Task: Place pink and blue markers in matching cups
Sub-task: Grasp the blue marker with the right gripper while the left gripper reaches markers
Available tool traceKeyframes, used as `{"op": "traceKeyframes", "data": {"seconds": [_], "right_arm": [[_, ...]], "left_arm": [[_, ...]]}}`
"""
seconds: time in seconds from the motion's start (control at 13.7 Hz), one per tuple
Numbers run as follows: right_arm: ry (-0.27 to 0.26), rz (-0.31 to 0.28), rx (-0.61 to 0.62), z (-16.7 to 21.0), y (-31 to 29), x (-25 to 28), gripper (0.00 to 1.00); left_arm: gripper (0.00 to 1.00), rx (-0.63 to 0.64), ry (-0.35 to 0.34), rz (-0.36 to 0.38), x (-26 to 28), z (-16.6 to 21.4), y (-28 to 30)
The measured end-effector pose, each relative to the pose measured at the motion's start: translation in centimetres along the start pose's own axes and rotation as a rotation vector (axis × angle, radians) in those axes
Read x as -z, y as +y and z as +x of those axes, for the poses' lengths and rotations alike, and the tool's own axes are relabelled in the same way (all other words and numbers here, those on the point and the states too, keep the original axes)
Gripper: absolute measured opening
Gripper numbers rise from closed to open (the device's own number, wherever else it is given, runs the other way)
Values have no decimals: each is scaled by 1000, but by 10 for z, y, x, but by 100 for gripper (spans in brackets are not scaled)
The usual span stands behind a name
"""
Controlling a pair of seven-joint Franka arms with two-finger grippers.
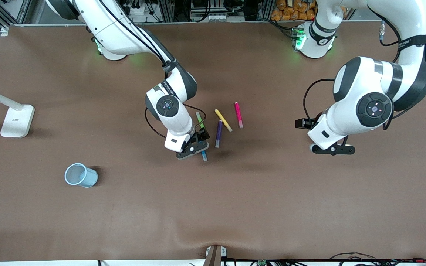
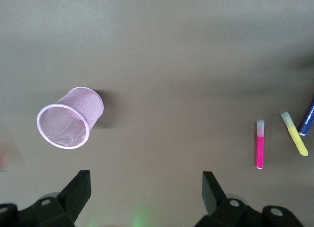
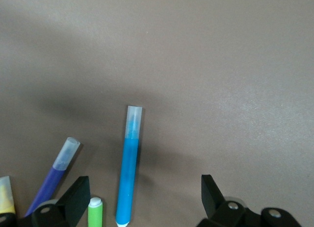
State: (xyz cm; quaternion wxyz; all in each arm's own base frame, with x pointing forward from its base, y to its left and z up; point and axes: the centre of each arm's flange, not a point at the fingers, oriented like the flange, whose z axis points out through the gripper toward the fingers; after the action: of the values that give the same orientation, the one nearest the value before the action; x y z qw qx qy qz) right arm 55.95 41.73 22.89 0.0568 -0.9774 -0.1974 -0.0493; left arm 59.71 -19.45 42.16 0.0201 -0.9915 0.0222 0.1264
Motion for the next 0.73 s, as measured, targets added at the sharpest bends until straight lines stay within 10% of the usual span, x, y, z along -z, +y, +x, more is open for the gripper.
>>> {"op": "traceKeyframes", "data": {"seconds": [0.73], "right_arm": [[-3,-1,-38,0,-13,-41,100]], "left_arm": [[100,9,5,3,-25,1,21]]}}
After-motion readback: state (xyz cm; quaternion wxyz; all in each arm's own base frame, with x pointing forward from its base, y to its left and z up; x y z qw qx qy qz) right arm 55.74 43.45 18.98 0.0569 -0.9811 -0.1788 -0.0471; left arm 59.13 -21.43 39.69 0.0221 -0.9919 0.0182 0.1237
